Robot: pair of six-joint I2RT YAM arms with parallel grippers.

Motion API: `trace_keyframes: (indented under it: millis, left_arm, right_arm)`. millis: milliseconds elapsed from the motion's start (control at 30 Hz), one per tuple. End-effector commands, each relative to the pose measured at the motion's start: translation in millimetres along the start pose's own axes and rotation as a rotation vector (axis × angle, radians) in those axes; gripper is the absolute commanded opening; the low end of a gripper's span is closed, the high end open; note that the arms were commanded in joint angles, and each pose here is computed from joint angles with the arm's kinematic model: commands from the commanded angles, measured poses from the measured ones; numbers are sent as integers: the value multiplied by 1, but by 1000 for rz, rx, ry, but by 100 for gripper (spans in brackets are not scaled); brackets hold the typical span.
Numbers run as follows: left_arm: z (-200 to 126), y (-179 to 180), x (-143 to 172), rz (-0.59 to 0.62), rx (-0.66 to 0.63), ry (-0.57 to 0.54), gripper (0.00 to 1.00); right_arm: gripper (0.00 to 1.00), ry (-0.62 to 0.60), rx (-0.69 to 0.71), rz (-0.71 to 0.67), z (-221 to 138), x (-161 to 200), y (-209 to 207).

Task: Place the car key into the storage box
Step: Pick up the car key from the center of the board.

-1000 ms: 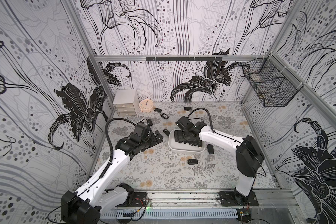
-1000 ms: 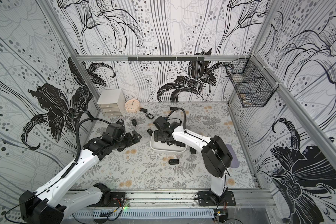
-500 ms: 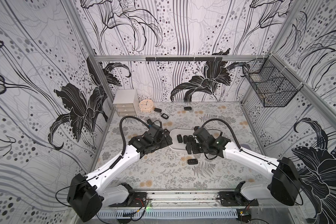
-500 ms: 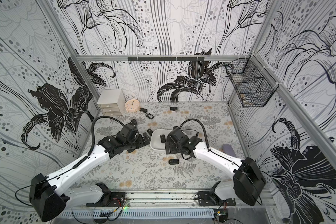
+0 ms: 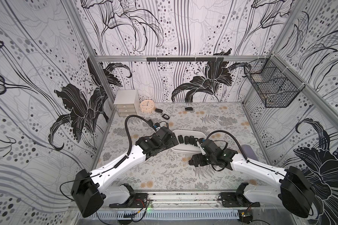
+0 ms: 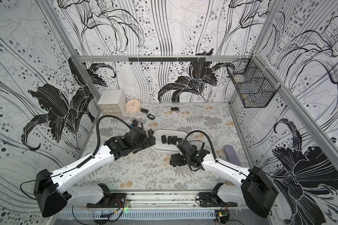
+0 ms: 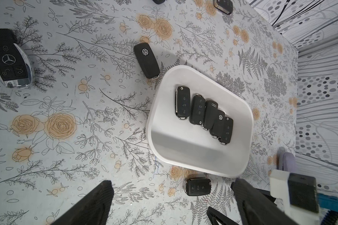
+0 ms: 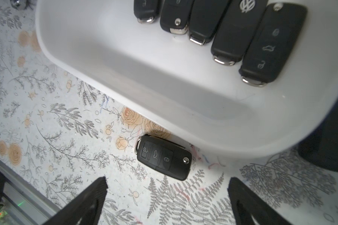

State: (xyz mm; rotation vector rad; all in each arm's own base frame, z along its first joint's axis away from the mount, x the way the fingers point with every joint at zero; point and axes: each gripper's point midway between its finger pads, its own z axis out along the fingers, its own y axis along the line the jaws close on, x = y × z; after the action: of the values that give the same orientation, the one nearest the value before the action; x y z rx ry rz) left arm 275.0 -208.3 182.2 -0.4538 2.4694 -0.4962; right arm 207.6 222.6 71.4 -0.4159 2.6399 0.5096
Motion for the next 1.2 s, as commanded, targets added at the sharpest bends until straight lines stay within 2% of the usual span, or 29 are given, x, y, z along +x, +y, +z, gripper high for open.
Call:
trace_keyframes:
  millis: [0,433,833,1033,1167]
  left_arm:
    - [-10,-6,-8,-30,-10,-61,99]
    - [-17,-3,0,-38,-41,-80,99]
    - [-22,3,4,-46,-51,-94,99]
    - [-20,7,12,-55,-79,-88,99]
    - [-12,-1,27,-6,-98,-66,99]
  right_arm:
    - [100,-4,-61,-53,10,-2,12]
    - [100,73,-64,-112,40,20,22]
    - [100,90,-93,-181,32,48,58]
    - [100,63,-48,-176,25,42,52]
    - [100,25,-18,-175,13,36,44]
